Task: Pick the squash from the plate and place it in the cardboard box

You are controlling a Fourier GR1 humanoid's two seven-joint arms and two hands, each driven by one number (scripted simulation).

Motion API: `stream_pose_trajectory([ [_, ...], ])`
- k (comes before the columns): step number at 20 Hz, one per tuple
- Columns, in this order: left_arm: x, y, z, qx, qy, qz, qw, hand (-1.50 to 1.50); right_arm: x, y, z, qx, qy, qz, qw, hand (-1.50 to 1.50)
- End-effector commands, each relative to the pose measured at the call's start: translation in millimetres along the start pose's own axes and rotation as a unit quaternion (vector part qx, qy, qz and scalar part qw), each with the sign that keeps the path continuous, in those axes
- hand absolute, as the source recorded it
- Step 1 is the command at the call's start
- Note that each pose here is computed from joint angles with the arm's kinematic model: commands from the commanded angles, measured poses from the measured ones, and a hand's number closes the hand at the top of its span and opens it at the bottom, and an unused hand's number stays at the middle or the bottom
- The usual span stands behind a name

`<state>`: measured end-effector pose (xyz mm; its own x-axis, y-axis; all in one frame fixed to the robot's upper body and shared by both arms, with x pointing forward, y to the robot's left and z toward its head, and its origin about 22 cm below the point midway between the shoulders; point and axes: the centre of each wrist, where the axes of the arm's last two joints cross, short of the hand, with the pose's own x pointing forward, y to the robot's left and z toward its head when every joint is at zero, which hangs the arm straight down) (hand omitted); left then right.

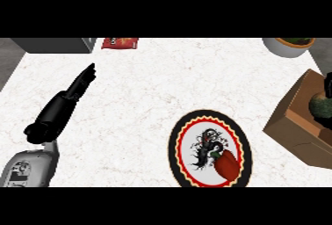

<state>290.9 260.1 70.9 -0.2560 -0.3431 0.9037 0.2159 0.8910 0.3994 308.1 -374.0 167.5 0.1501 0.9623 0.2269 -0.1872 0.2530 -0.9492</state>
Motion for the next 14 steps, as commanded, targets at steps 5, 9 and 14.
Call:
stream_pose_trajectory([
  [5, -10.2, 20.3, 7.8, -0.001, 0.001, 0.006, 1.0000, 0.00, -38.6, 13.7, -13.5, 0.089, -0.082, -0.027, 0.992, -1.50],
  [9, -9.4, 12.0, 5.1, 0.005, 0.004, -0.003, 1.0000, 0.00, -36.3, -4.4, -14.2, 0.003, -0.158, -0.130, 0.979, -1.50],
  [14, -8.6, 10.6, 7.6, 0.013, 0.011, 0.001, 0.9999, 0.00, -51.3, 24.2, -26.7, -0.090, -0.190, -0.408, 0.889, -1.50],
])
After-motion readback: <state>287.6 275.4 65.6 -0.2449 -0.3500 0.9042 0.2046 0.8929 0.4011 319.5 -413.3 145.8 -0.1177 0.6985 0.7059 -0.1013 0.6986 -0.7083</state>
